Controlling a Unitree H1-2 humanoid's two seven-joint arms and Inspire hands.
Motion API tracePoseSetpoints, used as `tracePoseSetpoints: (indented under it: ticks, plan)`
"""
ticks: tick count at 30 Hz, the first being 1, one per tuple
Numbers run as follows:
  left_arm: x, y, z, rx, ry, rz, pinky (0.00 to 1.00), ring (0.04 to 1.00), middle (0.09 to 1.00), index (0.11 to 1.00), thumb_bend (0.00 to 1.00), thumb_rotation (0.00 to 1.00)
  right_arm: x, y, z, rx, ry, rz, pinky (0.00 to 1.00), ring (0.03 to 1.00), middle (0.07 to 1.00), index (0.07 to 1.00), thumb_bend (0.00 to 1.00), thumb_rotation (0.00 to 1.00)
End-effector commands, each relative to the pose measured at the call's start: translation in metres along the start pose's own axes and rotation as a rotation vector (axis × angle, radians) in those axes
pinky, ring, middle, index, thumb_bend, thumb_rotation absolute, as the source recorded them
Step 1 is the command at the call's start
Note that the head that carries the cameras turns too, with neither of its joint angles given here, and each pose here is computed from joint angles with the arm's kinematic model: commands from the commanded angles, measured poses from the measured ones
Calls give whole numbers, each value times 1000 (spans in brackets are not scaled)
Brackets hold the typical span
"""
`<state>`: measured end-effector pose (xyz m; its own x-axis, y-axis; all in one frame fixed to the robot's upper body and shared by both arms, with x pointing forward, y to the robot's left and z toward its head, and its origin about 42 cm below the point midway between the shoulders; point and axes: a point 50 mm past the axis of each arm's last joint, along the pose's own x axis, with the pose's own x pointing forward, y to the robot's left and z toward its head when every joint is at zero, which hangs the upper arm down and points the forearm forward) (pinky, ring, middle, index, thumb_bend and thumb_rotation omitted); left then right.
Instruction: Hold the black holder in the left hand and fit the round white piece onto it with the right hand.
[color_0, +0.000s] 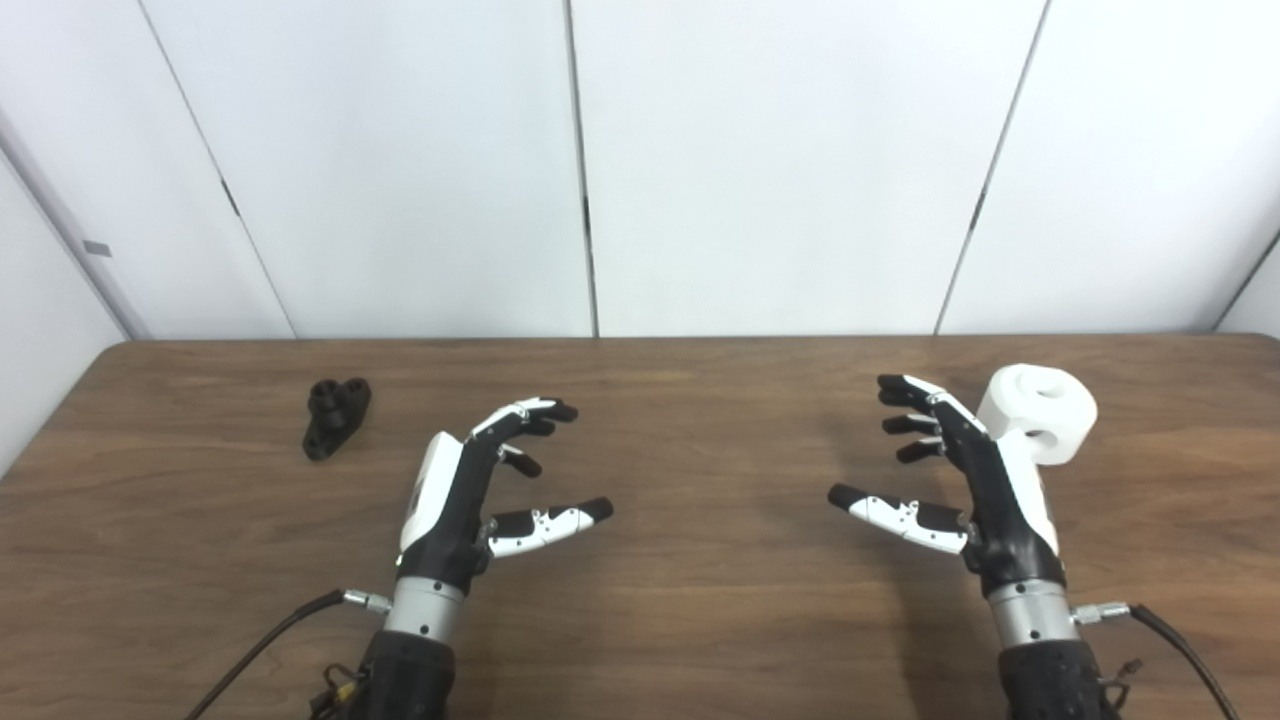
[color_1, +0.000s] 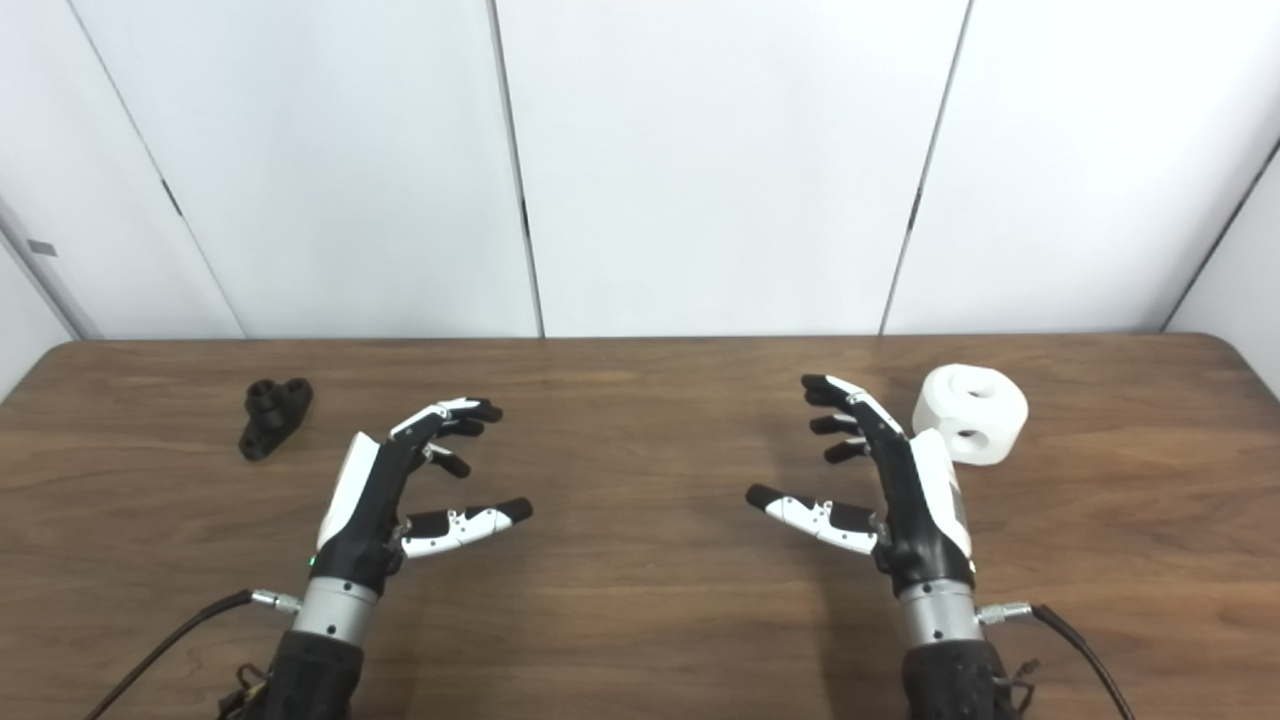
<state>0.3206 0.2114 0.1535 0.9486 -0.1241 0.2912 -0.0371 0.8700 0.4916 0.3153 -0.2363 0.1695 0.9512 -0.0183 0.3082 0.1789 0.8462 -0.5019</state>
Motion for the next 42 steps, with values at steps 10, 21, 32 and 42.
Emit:
tracePoseSetpoints:
  ticks: [10,21,32,42]
  plan:
    - [10,5,12,-16,-63,30,534,747,800,691,826,164,12,-9,14,4,-90,-38,565,697,776,781,650,250]
    - [13,-10,14,-16,-69,20,544,740,783,692,820,205,12,-22,5,-6,-89,-39,563,699,786,793,623,233]
    - [16,-30,15,10,-63,12,559,734,779,688,821,214,12,-36,-8,36,-72,-39,572,701,782,787,619,213]
    - [15,-39,9,33,-54,27,568,725,762,689,789,223,13,-40,-15,36,-89,-29,579,710,792,792,588,25]
